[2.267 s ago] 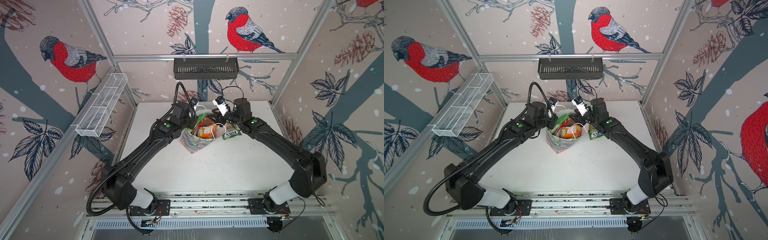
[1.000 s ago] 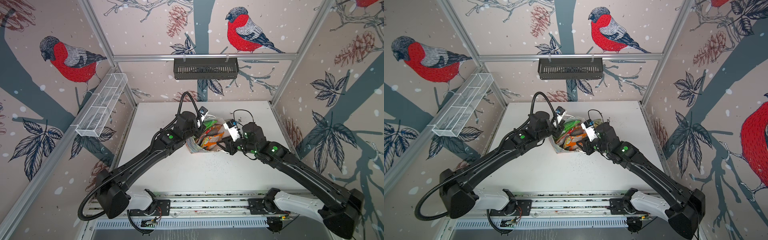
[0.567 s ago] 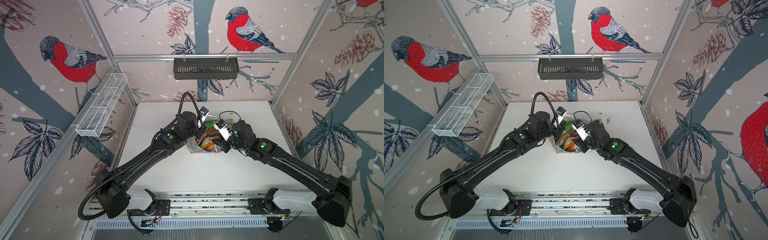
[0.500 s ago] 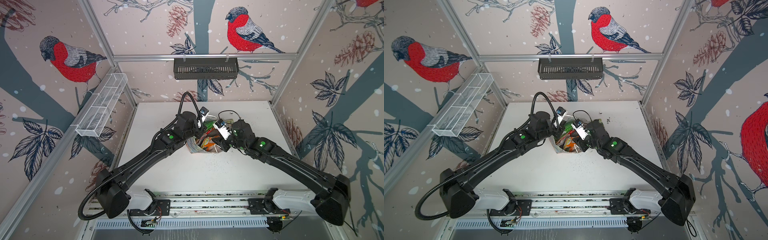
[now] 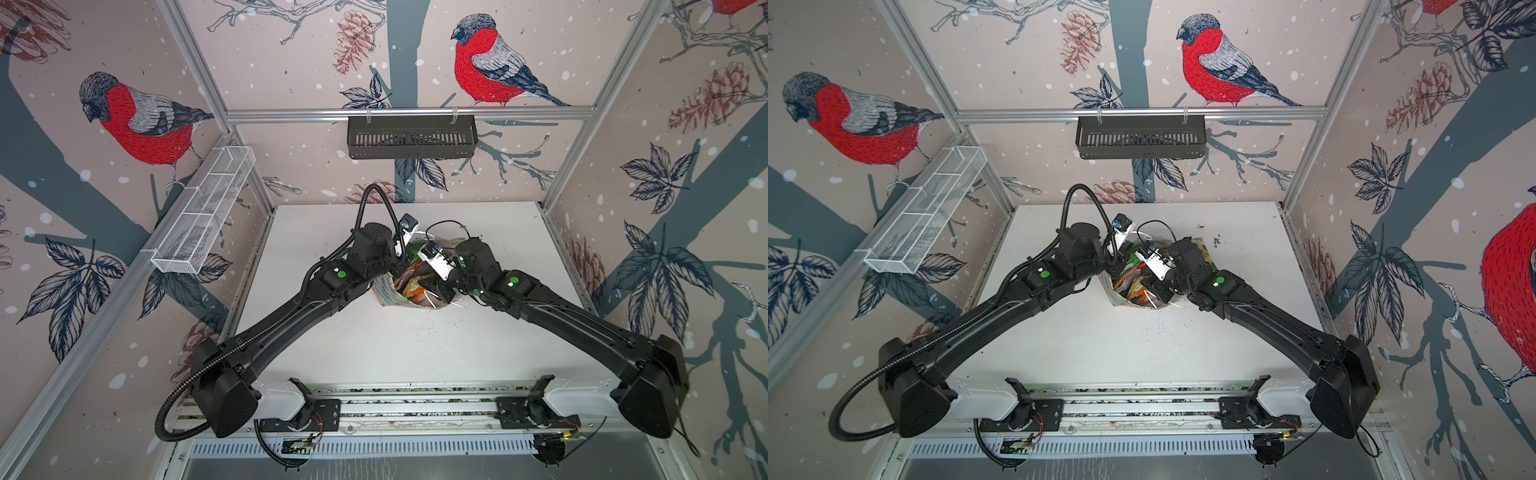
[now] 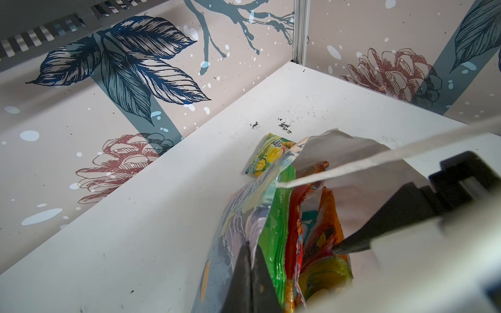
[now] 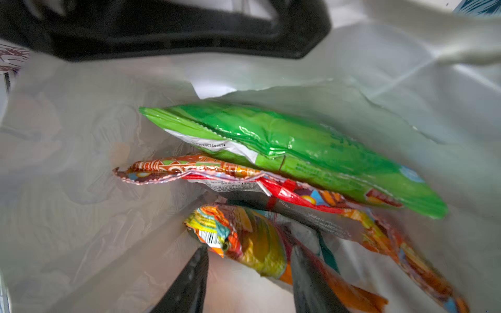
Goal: Take the snacks out of the paper bag
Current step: Pick up the snack from the paper bag.
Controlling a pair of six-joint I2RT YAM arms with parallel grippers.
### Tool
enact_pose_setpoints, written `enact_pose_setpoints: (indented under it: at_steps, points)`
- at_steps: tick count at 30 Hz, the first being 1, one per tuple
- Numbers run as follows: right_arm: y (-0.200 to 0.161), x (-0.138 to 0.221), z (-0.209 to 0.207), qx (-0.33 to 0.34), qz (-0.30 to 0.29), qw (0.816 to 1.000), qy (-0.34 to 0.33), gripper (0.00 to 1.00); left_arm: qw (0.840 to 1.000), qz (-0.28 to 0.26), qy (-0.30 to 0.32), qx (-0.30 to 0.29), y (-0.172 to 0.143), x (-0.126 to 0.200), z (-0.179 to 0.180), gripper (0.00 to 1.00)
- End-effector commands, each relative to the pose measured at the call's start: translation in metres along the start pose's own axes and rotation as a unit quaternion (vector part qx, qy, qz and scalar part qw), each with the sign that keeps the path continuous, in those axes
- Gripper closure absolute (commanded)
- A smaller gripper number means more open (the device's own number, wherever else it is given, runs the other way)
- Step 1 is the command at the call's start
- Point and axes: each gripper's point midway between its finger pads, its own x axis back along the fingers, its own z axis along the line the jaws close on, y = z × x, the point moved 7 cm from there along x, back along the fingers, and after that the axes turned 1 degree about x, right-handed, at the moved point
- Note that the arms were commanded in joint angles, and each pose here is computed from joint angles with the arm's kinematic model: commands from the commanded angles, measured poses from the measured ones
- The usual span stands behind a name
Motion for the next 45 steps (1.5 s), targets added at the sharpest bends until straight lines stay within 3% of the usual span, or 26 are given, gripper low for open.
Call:
enact_pose_setpoints:
  at_steps: [1,13,15,20,25,36,45]
  points:
    - [0.001,-0.003,0.003,0.011,-0.002,1.0,0.017,0.49,0.999,-0.044,0.004,-0.003,0.019,0.002,0.001,1.0]
    - [-0.002,-0.015,-0.003,0.013,0.018,1.0,0.002,0.51,0.999,-0.045,0.003,-0.006,0.021,0.0,0.002,1.0]
    - [-0.003,-0.017,-0.003,0.015,0.025,1.0,0.005,0.61,0.999,-0.044,0.004,-0.006,0.021,0.0,0.002,1.0]
    - [-0.001,-0.019,-0.002,0.019,0.034,0.999,0.01,0.96,0.999,-0.043,0.007,-0.007,0.02,0.0,0.002,1.0]
    - [0.007,-0.008,-0.001,0.023,0.017,1.0,0.004,1.0,0.999,-0.038,0.019,-0.006,0.021,-0.002,0.005,1.0]
    - [0.043,0.056,-0.003,0.035,-0.105,0.992,-0.053,1.0,0.999,-0.036,0.037,-0.003,0.025,-0.003,0.009,1.0]
    - [0.065,0.102,-0.008,0.023,-0.221,0.969,-0.112,1.0,0.998,-0.03,0.049,0.003,0.022,-0.01,0.013,1.0]
